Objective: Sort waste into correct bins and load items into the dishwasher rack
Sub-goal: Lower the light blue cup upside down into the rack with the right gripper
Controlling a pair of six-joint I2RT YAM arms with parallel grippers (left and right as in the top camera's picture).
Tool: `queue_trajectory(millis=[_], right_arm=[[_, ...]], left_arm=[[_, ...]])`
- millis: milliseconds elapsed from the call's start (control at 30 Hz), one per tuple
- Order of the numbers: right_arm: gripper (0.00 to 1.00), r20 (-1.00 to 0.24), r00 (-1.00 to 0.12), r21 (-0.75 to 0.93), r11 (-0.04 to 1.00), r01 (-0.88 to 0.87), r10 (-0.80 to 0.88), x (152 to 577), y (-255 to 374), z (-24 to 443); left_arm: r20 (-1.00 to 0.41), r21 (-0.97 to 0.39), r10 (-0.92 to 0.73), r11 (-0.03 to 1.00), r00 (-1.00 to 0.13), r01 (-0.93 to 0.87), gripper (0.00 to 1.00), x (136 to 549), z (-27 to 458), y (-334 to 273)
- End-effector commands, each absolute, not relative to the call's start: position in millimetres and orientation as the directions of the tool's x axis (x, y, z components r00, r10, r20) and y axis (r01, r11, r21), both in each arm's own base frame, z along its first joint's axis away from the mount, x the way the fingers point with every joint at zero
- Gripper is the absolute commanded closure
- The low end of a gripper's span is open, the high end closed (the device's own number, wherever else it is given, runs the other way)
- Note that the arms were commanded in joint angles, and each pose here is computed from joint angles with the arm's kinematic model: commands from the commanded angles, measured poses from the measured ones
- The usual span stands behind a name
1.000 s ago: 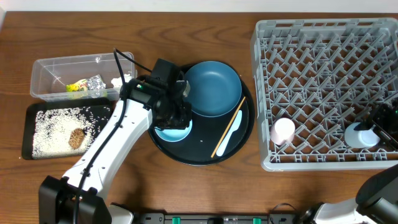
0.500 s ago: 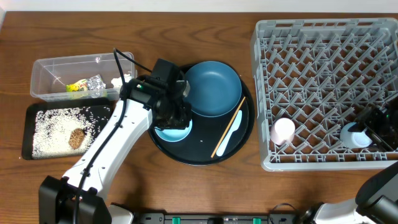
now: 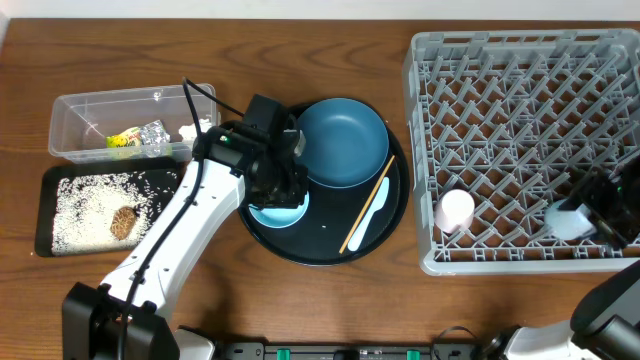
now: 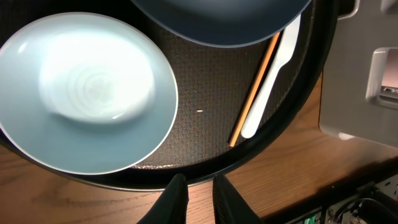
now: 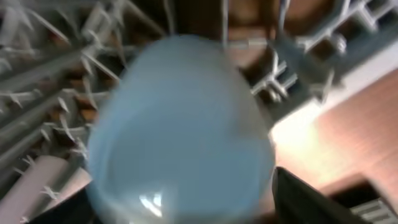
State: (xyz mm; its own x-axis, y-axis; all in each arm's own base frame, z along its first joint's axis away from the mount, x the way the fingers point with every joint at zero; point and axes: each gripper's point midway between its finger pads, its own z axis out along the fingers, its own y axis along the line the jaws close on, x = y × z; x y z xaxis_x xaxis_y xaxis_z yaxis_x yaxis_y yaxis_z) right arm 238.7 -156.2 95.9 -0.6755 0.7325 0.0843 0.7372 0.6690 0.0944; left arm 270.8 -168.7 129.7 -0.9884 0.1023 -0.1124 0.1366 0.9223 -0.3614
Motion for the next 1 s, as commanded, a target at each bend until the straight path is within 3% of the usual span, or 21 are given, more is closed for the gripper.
queue_trajectory(millis=[0,333,500,567,600,633,700,767,967], right_arm=[[0.25,0.091,-0.67,0.088,0.664,0.743,0.737,239.1,-158.6,99.8],[0.25,0.012,-0.686,0.105,0.681,0.724,0.727,254.1,-169.2,166.8],[0.33,-0.001,-0.691,0.107,0.687,0.719,0.723,253.0,-168.7,176.1],[0.4,0.006,-0.691,0.106,0.686,0.719,0.723,251.8,-167.6,175.2],[0.49,0.013,-0.693,0.105,0.688,0.718,0.721,250.5,-166.6,174.7],[0.68,0.02,-0.693,0.103,0.687,0.719,0.721,249.2,-165.6,174.2],[0.91,0.032,-0.693,0.101,0.688,0.719,0.72,247.3,-164.0,171.4],[0.99,0.044,-0.694,0.098,0.688,0.719,0.719,245.8,-162.3,166.8],[0.99,0.062,-0.696,0.097,0.69,0.717,0.715,245.1,-159.9,136.1]], left_arm=[[-0.123,-0.348,0.119,0.925,-0.985,0.155,0.83,272.1,130.8,-167.7],[-0.124,-0.348,0.119,0.924,-0.985,0.156,0.83,272.3,130.8,-167.8],[-0.123,-0.348,0.119,0.925,-0.985,0.155,0.83,272.1,130.8,-167.7],[-0.123,-0.348,0.119,0.924,-0.985,0.156,0.83,272.2,130.8,-167.7],[-0.124,-0.348,0.119,0.925,-0.985,0.156,0.83,272.3,130.8,-167.7],[-0.124,-0.348,0.119,0.925,-0.985,0.156,0.83,272.3,130.8,-167.7],[-0.124,-0.348,0.119,0.925,-0.985,0.156,0.83,272.3,130.8,-167.7],[-0.124,-0.348,0.119,0.925,-0.985,0.156,0.83,272.3,130.8,-167.7],[-0.123,-0.348,0.119,0.925,-0.985,0.155,0.83,272.1,130.8,-167.7]])
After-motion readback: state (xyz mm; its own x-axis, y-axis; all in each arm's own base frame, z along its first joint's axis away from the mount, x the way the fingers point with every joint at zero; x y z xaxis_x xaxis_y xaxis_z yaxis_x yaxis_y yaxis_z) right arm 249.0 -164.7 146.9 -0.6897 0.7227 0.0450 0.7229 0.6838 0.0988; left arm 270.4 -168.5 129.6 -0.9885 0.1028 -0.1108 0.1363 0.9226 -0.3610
